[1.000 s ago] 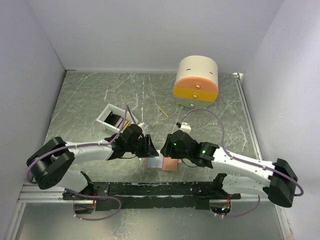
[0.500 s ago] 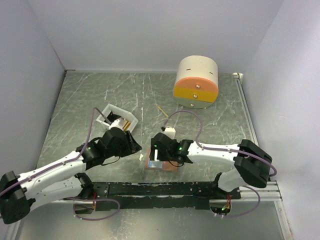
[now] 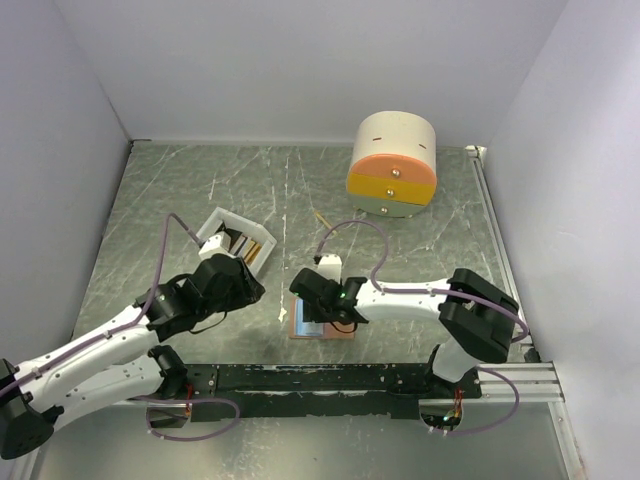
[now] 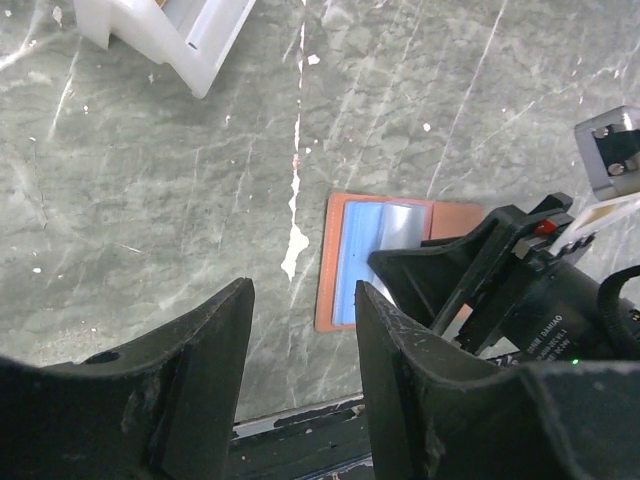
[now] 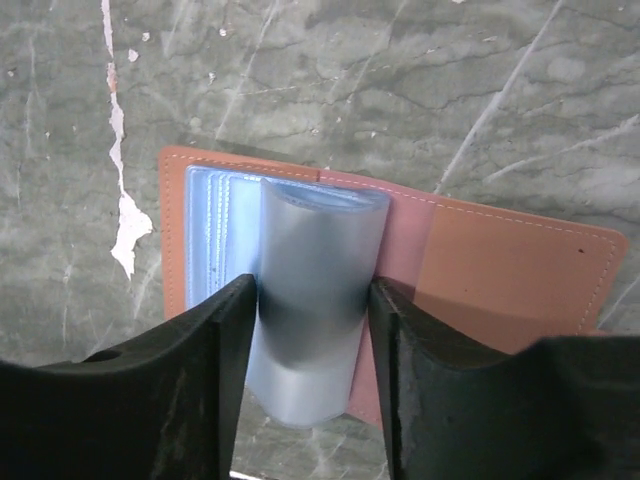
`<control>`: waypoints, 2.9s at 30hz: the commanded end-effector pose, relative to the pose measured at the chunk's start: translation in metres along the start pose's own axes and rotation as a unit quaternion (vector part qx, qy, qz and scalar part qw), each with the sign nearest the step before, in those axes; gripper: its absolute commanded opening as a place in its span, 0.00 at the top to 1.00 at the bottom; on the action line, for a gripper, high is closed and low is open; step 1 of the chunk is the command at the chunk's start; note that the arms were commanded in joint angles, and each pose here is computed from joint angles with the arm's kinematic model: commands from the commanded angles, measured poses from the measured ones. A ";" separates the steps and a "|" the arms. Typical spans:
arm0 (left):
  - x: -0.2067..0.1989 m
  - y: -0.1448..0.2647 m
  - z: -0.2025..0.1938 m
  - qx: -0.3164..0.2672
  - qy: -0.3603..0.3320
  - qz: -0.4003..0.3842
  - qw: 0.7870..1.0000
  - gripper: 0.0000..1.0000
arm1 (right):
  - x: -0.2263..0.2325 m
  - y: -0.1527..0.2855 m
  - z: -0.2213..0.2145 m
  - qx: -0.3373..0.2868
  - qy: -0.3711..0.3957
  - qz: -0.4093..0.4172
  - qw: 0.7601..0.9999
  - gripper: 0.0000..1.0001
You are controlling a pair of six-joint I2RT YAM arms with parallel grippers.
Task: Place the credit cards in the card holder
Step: Open the card holder at the center of the board.
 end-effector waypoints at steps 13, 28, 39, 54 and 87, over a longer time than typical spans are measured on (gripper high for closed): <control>-0.015 -0.039 -0.026 0.096 -0.025 -0.068 0.993 0.47 | -0.020 0.011 0.000 -0.034 -0.072 0.148 0.986 0.62; -0.015 -0.031 -0.013 0.042 0.006 -0.045 0.998 0.45 | -0.025 0.024 0.012 -0.038 -0.060 0.083 0.994 0.37; -0.002 0.010 0.010 -0.043 0.014 -0.030 0.999 0.44 | 0.002 0.016 0.006 -0.022 0.013 -0.006 1.000 0.35; 0.003 0.007 0.004 -0.036 0.010 -0.023 0.999 0.43 | 0.006 -0.005 -0.006 -0.013 0.045 -0.057 0.997 0.48; -0.049 -0.085 -0.030 0.143 -0.050 -0.106 0.983 0.78 | -0.035 0.014 -0.006 -0.064 -0.080 0.182 0.978 0.67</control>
Point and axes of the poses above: each gripper's point midway between its finger pads, its own y axis back along the fingers, its own x axis along the line the jaws close on, z = x × y, the point moved 10 cm from there along y, back along the fingers, and after that the axes turned 4 degrees about -y, right-handed, at the moved point
